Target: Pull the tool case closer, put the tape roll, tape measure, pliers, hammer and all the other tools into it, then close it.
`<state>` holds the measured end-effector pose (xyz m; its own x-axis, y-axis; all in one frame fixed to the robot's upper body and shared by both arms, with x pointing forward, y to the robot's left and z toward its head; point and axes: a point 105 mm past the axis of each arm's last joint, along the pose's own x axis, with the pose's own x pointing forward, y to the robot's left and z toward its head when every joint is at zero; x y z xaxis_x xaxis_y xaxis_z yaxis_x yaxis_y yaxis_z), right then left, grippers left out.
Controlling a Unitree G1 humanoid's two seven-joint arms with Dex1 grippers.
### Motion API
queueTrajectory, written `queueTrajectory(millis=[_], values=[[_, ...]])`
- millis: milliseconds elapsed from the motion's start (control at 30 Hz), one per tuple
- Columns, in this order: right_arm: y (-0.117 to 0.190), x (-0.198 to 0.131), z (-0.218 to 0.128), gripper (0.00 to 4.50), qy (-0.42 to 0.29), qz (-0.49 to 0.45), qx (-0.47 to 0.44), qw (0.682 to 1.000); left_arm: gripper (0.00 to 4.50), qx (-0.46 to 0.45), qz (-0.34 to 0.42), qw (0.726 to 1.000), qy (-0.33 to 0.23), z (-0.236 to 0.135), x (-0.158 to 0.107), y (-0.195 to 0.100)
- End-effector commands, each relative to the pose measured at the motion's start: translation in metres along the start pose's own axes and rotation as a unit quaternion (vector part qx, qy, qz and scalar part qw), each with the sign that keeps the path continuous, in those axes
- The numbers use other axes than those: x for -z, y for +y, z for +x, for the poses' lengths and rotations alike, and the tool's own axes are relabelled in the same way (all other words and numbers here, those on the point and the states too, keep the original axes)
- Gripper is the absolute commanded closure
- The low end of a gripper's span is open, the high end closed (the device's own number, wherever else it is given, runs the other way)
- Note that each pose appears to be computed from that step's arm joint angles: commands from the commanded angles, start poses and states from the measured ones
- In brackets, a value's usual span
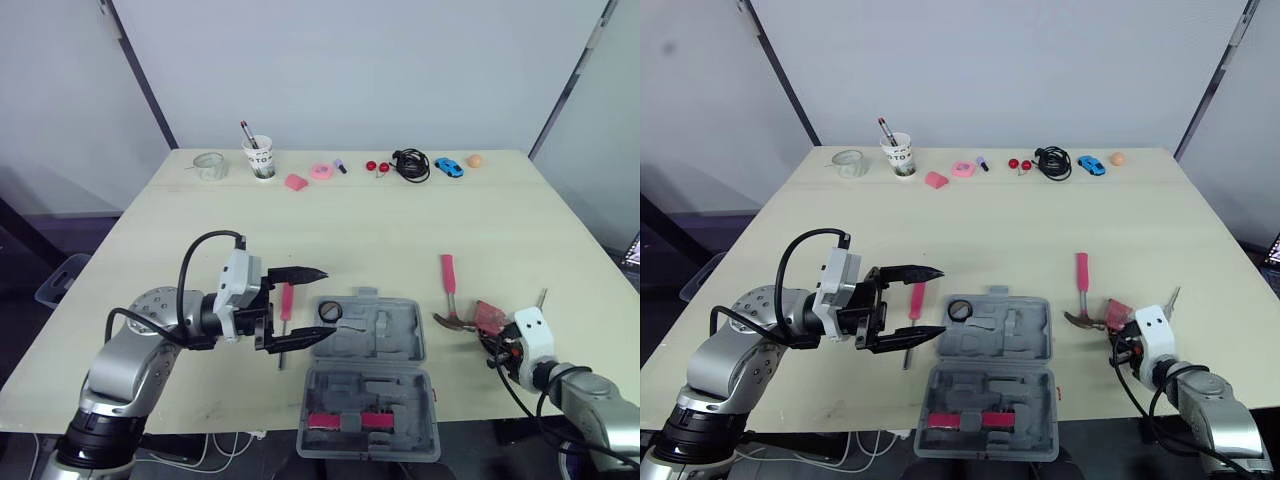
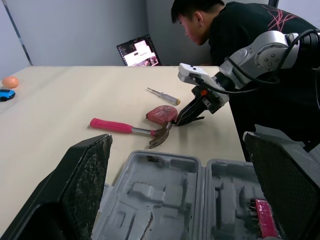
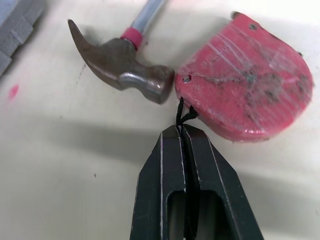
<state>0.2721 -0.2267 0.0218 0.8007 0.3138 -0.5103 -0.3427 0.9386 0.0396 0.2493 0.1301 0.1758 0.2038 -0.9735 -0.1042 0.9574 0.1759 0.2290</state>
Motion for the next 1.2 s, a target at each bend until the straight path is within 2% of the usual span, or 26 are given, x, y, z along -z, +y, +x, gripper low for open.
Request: queueTrajectory(millis=[33, 667, 933, 1200], values=[[0.0, -0.002, -0.011, 4.47, -0.004, -0.004, -0.002, 1.0, 0.0, 0.021, 0.02, 1.0, -0.009, 0.002, -0.012, -0.005], [0.03, 0.022, -0.042, 4.47, 0.076, -0.018, -0.097, 0.992, 0.0, 0.08, 0.025, 0.996, 0.008, -0.005, -0.015, -0.017], [0.027, 0.032, -0.051, 4.47, 0.098, -0.019, -0.111, 0.989, 0.0, 0.092, 0.024, 0.995, 0.009, -0.006, -0.015, -0.022], [0.019, 0.034, -0.048, 4.47, 0.086, -0.044, -0.106, 0.99, 0.0, 0.109, 0.021, 0.994, 0.011, -0.009, -0.014, -0.026]])
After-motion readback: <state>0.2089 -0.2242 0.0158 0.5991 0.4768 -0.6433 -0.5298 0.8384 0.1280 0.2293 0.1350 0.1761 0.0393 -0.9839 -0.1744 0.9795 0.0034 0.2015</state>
